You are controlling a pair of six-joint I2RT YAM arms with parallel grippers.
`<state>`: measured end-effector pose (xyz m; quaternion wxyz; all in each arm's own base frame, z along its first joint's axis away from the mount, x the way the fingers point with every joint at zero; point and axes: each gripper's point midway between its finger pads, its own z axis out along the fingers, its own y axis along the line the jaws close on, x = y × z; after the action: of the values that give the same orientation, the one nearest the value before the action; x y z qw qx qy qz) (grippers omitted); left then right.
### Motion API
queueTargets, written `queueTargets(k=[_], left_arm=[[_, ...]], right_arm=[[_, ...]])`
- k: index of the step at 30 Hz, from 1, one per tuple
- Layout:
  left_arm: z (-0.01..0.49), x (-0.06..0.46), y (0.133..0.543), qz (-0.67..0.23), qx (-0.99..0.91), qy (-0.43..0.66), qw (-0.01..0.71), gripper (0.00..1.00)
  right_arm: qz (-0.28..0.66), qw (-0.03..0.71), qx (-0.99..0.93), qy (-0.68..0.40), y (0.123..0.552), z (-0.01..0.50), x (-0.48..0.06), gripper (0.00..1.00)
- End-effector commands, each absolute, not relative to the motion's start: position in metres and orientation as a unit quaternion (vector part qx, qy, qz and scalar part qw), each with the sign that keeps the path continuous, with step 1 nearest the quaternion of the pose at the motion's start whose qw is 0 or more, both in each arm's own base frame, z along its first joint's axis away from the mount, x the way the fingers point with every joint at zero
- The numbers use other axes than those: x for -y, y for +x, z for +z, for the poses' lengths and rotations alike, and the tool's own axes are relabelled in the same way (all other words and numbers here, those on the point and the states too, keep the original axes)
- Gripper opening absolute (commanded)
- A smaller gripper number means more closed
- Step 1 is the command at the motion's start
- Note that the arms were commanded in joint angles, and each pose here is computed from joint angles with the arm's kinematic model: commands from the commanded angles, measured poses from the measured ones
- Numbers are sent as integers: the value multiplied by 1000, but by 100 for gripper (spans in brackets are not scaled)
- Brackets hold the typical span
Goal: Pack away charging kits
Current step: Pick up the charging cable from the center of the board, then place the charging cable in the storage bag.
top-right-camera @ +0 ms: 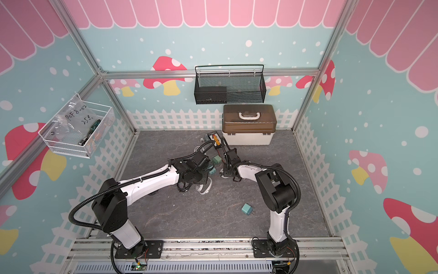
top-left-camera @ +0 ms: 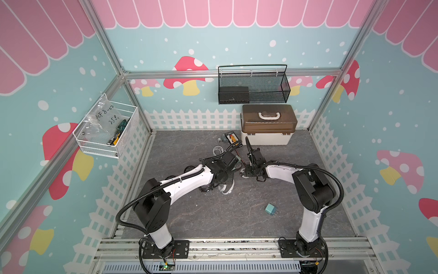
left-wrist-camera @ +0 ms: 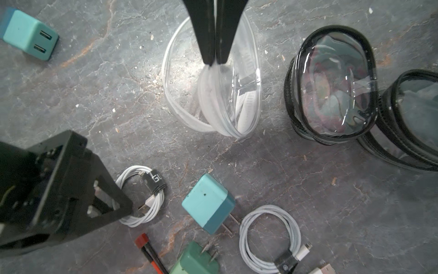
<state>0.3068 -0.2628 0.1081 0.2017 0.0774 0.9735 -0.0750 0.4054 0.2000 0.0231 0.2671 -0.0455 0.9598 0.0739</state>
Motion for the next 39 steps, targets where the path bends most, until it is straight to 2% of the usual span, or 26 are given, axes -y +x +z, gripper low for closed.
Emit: queueTargets(k=[1,3,5,9,12,20,26,32,39], left_arm=[[115,263,306,-92,-971,60,213,0],[117,257,307,-86,-971,39,221,0],[119,254,308,-92,-968,13,234,0],[126,268,308,-129,-957,-12,259,0],[134,275,309,-120,-952,-21,282,0],[125,295,316,-121,-953,-27,275,0],[124,302,317,-129,-952,-33,276,0],[135,317,305,-193,-944,-27,265,0],[136,342,282,-283,-928,-1,244,0]], right_arm=[[55,217,-973,-49,385,-4,-193,11],[83,237,-967,-38,379,14,-195,3],[97,260,-960,-21,369,33,-189,0],[128,281,-951,-11,344,61,-182,0],[155,290,-944,-19,323,73,-189,0],[209,320,-922,-67,284,105,-231,0],[196,321,-924,-70,282,98,-231,0],[139,316,-937,-60,298,75,-223,0],[128,306,-941,-63,308,66,-229,0]])
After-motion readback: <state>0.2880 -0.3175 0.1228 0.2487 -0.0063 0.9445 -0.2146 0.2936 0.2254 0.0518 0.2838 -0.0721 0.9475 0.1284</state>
